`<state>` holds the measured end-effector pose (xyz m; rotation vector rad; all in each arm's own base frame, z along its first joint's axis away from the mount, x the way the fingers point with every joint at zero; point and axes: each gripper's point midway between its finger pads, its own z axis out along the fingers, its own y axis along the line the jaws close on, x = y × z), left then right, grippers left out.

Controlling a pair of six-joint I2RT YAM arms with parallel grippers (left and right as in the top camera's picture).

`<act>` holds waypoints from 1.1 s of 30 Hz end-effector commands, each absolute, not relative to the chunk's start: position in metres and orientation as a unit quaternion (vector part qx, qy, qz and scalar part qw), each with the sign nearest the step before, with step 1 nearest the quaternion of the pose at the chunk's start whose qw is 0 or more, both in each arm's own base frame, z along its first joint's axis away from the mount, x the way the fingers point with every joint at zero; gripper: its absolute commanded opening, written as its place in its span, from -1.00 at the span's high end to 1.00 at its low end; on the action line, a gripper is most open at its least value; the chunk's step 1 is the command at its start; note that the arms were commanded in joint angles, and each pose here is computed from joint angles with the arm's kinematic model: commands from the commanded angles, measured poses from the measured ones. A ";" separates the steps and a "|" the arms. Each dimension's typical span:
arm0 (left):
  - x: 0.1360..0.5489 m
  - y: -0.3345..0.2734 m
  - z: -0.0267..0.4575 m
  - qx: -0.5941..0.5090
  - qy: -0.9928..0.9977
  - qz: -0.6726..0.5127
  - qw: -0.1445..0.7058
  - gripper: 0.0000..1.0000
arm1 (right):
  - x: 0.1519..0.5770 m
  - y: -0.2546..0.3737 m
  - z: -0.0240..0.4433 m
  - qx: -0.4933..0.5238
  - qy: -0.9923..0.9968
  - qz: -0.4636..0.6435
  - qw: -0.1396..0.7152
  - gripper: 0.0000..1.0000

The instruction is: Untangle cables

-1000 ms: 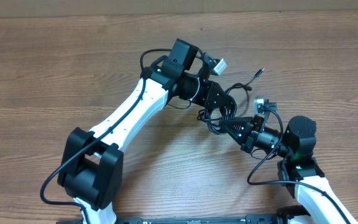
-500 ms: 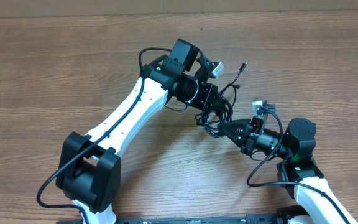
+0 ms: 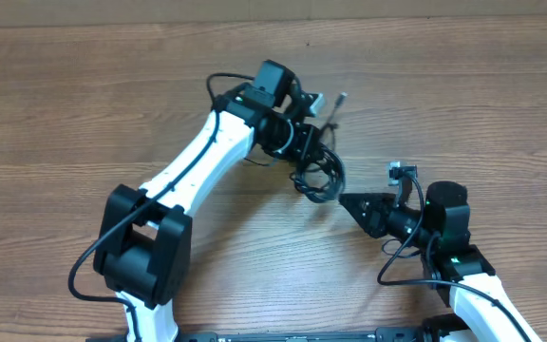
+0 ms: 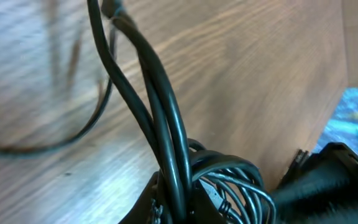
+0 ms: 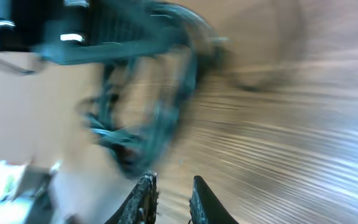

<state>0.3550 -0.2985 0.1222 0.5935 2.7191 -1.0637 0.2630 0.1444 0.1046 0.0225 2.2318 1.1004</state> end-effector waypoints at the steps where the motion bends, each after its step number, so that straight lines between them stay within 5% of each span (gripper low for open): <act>1: 0.345 -0.313 0.139 0.242 0.872 -0.419 0.077 0.92 | 0.285 0.114 0.097 0.082 0.867 0.335 0.358 0.67; 6: 0.335 -0.327 0.161 0.281 0.825 -0.484 0.082 0.91 | 0.285 0.112 0.095 0.092 0.869 0.333 0.355 0.48; 14: 0.377 -0.295 0.121 0.183 0.918 -0.331 0.121 0.89 | 0.275 0.138 0.114 0.039 0.847 0.406 0.341 -0.24; 18: 0.386 -0.283 0.114 0.134 0.938 -0.295 0.125 0.15 | 0.273 0.141 0.116 0.032 0.844 0.416 0.338 -0.43; 20: 0.388 -0.282 0.113 0.133 0.939 -0.288 0.129 -0.42 | 0.271 0.141 0.113 0.035 0.847 0.415 0.331 -0.51; 24: 0.389 -0.280 0.112 0.131 0.941 -0.282 0.131 -0.89 | 0.266 0.138 0.102 0.048 0.859 0.405 0.310 -0.64; 27: 0.393 -0.267 0.105 0.121 0.952 -0.244 0.138 -0.86 | 0.262 0.133 0.091 0.065 0.871 0.389 0.294 -0.66; 33: 0.388 -0.241 0.091 0.100 0.972 -0.172 0.124 0.00 | 0.255 0.132 0.082 0.075 0.880 0.382 0.272 -0.69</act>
